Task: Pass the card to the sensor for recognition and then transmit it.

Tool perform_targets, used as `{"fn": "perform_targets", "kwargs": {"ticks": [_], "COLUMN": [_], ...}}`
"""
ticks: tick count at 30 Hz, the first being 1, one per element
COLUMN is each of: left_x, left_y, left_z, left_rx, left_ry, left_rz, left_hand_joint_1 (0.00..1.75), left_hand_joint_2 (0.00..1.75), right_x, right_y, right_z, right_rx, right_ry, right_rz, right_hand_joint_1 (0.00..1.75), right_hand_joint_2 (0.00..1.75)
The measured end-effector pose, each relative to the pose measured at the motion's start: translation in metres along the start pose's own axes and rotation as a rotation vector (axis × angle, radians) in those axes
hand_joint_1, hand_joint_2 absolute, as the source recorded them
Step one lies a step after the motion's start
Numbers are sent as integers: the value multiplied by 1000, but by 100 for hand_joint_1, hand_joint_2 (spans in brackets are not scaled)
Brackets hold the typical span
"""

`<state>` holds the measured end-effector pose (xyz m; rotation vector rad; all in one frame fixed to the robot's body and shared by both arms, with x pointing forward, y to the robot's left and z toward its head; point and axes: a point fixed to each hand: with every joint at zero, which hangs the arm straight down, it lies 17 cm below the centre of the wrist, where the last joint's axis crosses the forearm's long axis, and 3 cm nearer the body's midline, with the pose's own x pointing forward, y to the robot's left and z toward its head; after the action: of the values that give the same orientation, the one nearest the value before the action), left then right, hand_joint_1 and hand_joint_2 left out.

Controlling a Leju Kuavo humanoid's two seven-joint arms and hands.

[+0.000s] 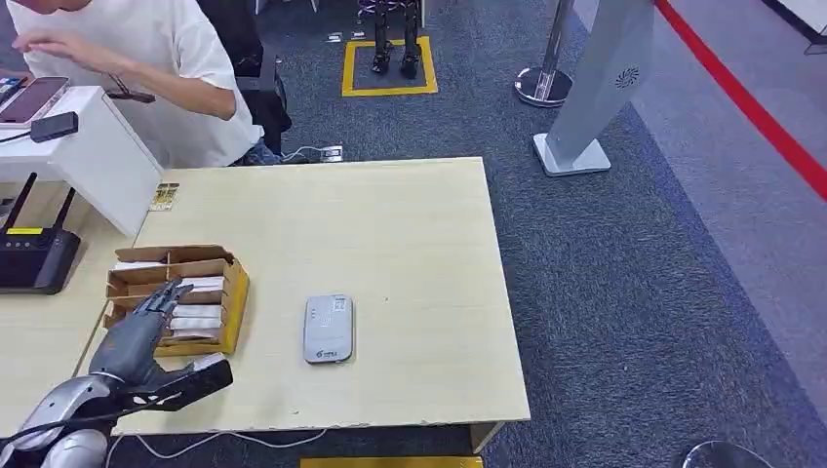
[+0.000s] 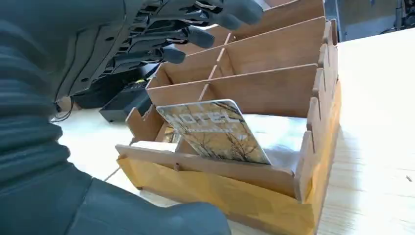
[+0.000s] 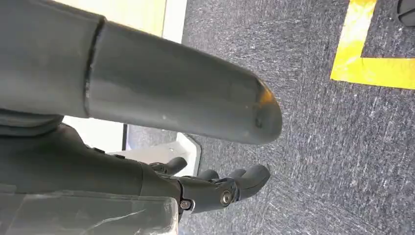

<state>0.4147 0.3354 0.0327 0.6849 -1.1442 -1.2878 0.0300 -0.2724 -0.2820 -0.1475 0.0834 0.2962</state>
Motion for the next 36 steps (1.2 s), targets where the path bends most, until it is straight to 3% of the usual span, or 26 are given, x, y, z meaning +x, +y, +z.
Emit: {"fn": "perform_targets", "kwargs": {"ticks": [6,8,31,33,36], "left_x": [-15,-21,-32,-32,-32], "left_y": [9,12,25,25,26], "left_z": [2,3,4,4,4], "left_rx": [-5,-7,2,2,2], "left_ry": [26,35,45,45,45], "left_rz": [-31,-45,-79,-80,-79], "left_hand_joint_1": [0,12,10,0,0], "left_hand_joint_2": [175,175,175,175,175], "right_x": [0,-1,0,0,0], "right_y": [-1,-1,-2,-2,-2], "right_z": [0,0,0,0,0], "right_rx": [-4,-4,-7,-7,-8], "right_ry": [0,1,1,1,1], "right_rz": [-2,-2,-6,-6,-6], "right_hand_joint_1": [0,0,0,0,0], "right_hand_joint_2": [0,0,0,0,0]}}
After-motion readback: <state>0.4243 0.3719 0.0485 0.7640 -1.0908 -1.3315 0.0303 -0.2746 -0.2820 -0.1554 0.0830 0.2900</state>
